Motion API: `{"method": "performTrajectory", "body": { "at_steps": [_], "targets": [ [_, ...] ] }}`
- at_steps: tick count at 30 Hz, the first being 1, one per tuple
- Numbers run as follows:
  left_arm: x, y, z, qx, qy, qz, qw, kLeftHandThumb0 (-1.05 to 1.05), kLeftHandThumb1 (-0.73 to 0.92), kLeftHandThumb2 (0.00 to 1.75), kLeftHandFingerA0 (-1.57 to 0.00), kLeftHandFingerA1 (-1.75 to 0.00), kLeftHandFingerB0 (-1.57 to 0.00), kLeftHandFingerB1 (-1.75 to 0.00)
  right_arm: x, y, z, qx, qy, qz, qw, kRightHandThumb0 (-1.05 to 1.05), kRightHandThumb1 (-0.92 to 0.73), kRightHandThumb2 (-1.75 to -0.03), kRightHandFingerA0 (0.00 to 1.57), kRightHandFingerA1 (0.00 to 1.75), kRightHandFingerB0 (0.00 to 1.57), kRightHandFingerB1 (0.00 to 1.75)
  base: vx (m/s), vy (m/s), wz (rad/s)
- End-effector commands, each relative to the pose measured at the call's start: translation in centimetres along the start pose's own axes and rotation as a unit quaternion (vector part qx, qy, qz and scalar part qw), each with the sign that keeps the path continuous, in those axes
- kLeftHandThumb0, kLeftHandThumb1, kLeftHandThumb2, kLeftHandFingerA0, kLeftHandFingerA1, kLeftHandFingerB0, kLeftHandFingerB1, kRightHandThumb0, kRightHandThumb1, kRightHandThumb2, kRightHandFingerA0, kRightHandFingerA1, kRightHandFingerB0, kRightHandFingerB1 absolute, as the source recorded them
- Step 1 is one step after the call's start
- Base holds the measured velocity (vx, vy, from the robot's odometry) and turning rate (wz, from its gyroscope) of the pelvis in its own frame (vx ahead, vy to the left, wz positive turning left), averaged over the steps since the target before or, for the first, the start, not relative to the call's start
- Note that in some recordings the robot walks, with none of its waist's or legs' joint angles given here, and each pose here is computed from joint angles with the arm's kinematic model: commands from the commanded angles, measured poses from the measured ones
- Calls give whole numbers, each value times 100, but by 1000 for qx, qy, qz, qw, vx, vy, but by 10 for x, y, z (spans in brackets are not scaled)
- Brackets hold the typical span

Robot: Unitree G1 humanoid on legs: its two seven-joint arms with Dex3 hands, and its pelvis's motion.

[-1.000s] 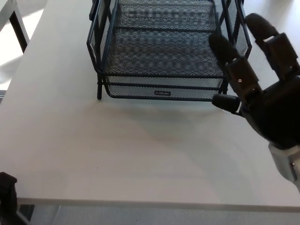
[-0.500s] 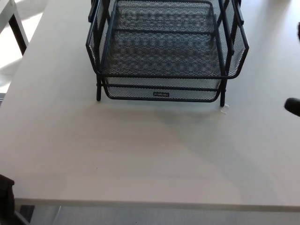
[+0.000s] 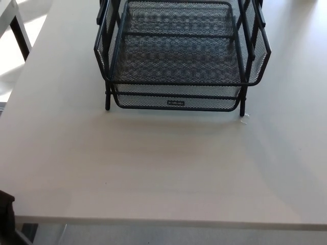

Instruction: The robot uses its right hand to grab the drawer kept on the middle of the desk and pull it out towards the robot

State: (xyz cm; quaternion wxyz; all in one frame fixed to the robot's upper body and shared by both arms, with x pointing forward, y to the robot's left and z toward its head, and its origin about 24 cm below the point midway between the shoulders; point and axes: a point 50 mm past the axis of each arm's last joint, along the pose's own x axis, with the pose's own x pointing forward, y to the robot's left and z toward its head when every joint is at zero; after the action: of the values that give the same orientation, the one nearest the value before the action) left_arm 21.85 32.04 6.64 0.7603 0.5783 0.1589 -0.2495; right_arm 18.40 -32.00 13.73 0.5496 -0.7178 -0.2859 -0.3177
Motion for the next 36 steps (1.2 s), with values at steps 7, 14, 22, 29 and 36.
{"method": "performTrajectory", "body": {
  "at_steps": [7, 14, 22, 29, 36],
  "targets": [
    [-2, 2, -6, -11, 12, 7, 1000, -10, 51, 62, -74, -130, -71, -115, -52, 6, -67, -87, 106, 26, 990, -104, -73, -103, 0, 2, 4, 9, 0, 0, 0],
    [-4, 1, -5, -8, 14, 4, 1000, -10, 50, 65, -74, -132, -69, -111, -103, 20, -92, -102, 214, 94, 967, -80, -66, -62, 0, 25, 8, 33, 0, 0, 0],
    [-3, 1, -6, -15, 12, 5, 1000, -11, 51, 63, -74, -127, -71, -110, -141, 34, -94, -102, 304, 212, 923, -89, -59, -93, 0, 13, 11, 33, 0, 0, 0],
    [-2, 0, -4, -2, 10, 6, 1000, -9, 51, 62, -75, -124, -72, -103, -178, 47, -82, -69, 382, 317, 865, -79, -72, -64, 0, 8, 5, 32, 0, 0, 0],
    [-2, -1, -4, -13, 3, 11, 1000, -11, 50, 64, -75, -130, -72, -116, -208, 61, -53, -40, 429, 388, 815, -81, -52, -91, 1, 32, 13, 47, 0, 0, 0]
  ]
}}
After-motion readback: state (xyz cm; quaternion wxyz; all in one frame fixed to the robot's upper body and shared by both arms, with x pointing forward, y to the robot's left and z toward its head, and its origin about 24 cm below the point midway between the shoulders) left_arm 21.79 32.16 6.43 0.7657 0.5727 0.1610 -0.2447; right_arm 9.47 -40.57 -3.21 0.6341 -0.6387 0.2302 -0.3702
